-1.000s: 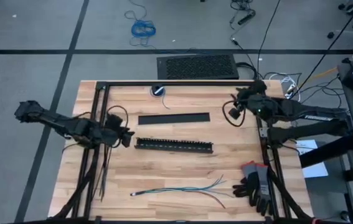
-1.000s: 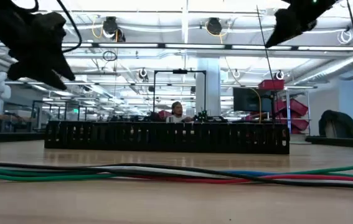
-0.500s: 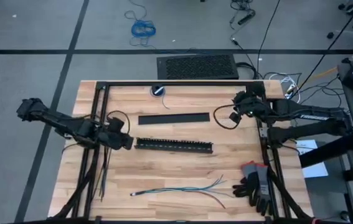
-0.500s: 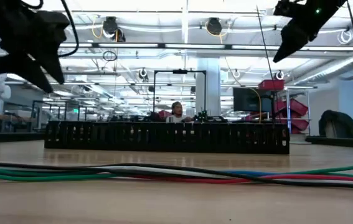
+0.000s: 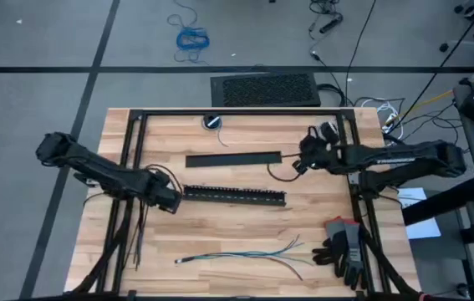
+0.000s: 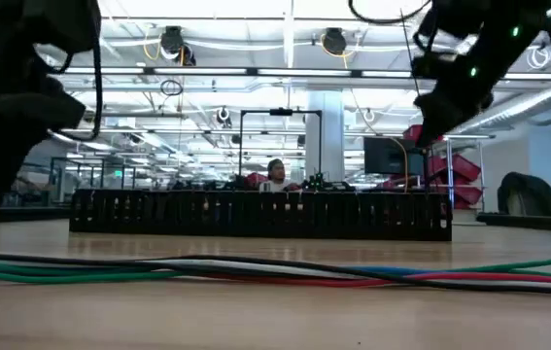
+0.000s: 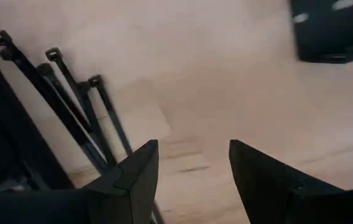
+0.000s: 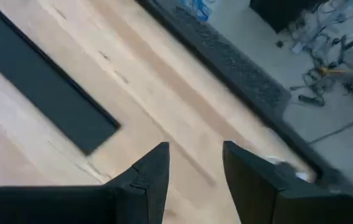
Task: Ziptie cables
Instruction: Wrap the cable wires with the black zip tie
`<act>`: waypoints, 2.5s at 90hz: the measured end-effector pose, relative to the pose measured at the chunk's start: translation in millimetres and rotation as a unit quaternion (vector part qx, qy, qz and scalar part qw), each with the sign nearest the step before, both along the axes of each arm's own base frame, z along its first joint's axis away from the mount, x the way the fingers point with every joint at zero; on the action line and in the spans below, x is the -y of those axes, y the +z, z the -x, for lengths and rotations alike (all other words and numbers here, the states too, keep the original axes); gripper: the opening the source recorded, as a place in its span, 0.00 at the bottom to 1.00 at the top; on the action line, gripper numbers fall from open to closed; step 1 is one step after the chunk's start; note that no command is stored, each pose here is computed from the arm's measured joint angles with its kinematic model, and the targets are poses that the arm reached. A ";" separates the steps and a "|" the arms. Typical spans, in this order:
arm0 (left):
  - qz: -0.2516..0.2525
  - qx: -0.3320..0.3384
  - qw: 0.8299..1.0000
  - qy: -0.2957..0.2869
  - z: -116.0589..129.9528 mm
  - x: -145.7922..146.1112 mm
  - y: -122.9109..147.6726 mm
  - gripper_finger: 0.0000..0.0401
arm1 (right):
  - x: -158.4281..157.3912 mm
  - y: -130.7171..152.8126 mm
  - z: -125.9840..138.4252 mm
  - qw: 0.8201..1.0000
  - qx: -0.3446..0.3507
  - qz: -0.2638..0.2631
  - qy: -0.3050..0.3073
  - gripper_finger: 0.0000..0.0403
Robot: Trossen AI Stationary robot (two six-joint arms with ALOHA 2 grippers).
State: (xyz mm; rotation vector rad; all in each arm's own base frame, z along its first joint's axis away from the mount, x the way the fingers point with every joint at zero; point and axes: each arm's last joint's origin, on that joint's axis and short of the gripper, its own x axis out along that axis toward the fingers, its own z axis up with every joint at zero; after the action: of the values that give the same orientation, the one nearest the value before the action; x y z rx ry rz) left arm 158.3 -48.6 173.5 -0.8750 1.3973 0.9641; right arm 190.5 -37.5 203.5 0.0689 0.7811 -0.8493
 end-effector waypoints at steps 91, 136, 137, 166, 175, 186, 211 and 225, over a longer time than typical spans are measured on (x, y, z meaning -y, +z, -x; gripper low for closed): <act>-0.060 -0.061 0.995 0.057 13.4 8.6 -36.8 0.48 | -15.3 -10.3 -14.3 0.992 0.035 -0.037 0.117 0.35; -0.069 -0.074 0.994 0.045 8.8 7.9 -42.3 0.48 | -36.9 -10.1 -15.7 0.985 0.042 -0.046 0.160 0.35; -0.070 -0.075 0.994 0.045 8.6 7.9 -41.2 0.48 | -37.4 -10.1 -15.7 0.985 0.042 -0.046 0.161 0.35; -0.124 -0.045 0.990 0.047 1.3 8.6 -12.2 0.43 | -39.5 -9.3 -15.4 0.987 0.040 -0.023 0.155 0.35; -0.123 -0.061 0.989 0.046 1.9 8.9 -14.2 0.37 | -39.5 -9.5 -15.1 0.987 0.038 -0.023 0.155 0.35; -0.087 -0.098 0.991 0.027 1.4 11.8 -19.1 0.27 | -39.4 -10.2 -14.4 0.987 0.033 -0.025 0.155 0.35; -0.073 -0.199 0.977 0.012 -1.4 19.1 -43.1 0.01 | -39.1 -13.2 -11.0 0.989 0.019 -0.036 0.141 0.35; -0.073 -0.247 0.966 0.001 -5.4 20.6 -61.3 0.01 | -40.6 -14.0 -10.0 0.989 0.014 -0.038 0.143 0.35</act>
State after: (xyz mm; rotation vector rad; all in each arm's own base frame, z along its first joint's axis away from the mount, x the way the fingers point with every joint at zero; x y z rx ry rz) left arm 163.8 -69.2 112.2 -0.5428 1.7144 1.3290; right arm 200.5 3.1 189.5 0.0344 0.7756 -0.5448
